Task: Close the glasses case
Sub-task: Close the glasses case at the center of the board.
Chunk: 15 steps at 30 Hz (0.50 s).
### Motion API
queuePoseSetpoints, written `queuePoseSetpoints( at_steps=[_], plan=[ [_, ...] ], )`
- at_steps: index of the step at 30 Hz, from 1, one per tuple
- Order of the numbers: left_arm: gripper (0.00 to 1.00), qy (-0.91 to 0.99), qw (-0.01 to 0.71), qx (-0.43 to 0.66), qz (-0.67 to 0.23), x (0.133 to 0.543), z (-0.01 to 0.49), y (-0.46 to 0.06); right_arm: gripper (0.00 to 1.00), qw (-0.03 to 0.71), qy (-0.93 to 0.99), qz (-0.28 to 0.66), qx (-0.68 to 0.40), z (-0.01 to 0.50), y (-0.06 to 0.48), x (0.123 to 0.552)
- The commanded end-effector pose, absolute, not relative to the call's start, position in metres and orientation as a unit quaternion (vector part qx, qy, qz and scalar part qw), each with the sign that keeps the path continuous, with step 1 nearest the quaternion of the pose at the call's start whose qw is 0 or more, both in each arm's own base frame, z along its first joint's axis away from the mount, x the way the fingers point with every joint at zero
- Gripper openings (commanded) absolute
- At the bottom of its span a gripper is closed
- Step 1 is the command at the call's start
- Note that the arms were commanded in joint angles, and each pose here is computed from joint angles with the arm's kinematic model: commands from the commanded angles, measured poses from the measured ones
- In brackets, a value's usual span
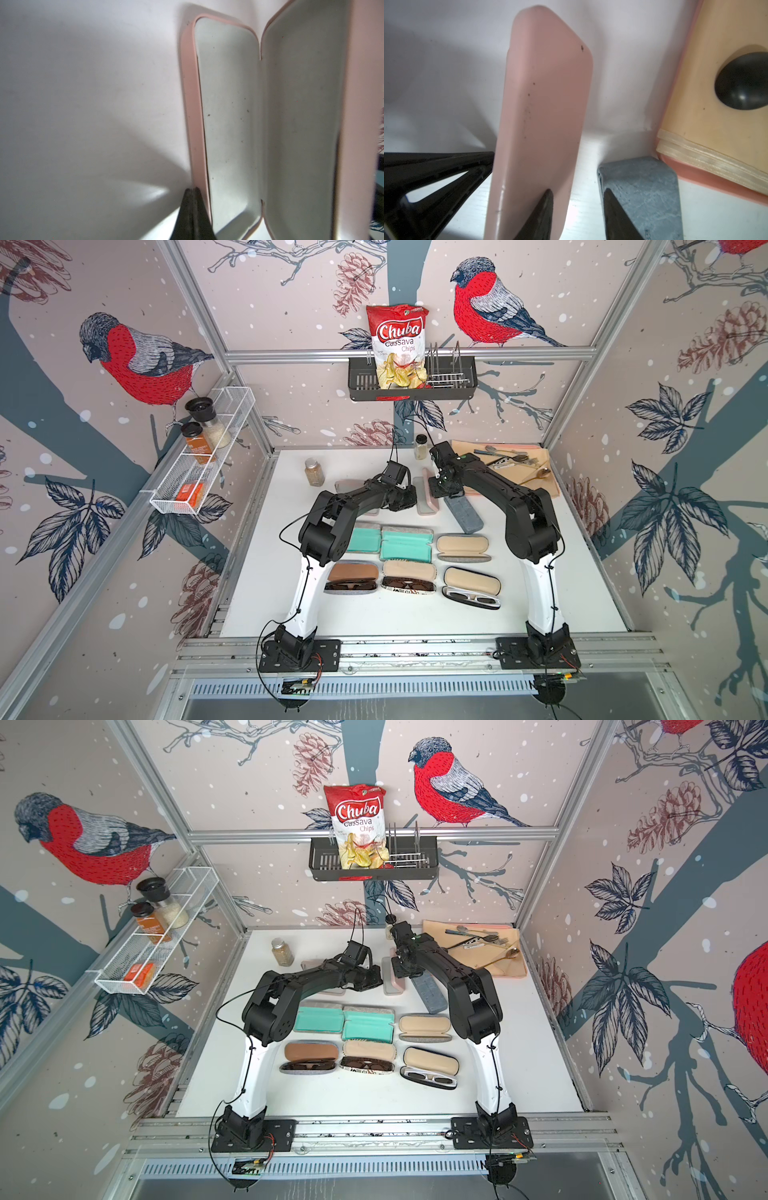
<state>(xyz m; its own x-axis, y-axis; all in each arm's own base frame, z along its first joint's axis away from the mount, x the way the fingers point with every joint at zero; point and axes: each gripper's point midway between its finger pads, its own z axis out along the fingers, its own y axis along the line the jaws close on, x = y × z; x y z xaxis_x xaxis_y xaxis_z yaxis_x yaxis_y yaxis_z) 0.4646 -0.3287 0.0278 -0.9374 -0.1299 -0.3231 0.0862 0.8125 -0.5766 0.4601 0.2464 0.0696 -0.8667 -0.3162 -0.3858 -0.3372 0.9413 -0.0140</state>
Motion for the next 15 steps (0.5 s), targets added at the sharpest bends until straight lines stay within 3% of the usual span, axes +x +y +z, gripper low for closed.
queuePoseSetpoints(
  at_steps=[1,15],
  plan=[
    [0.0,0.931,0.176,-0.001,-0.32,0.463,0.031,-0.337,0.42,0.178,0.967,0.043,-0.176,0.063,0.255,0.452],
    [0.0,0.931,0.174,-0.002,-0.321,0.462,0.029,-0.337,0.43,0.167,0.969,0.043,-0.179,0.052,0.26,0.45]
  ],
)
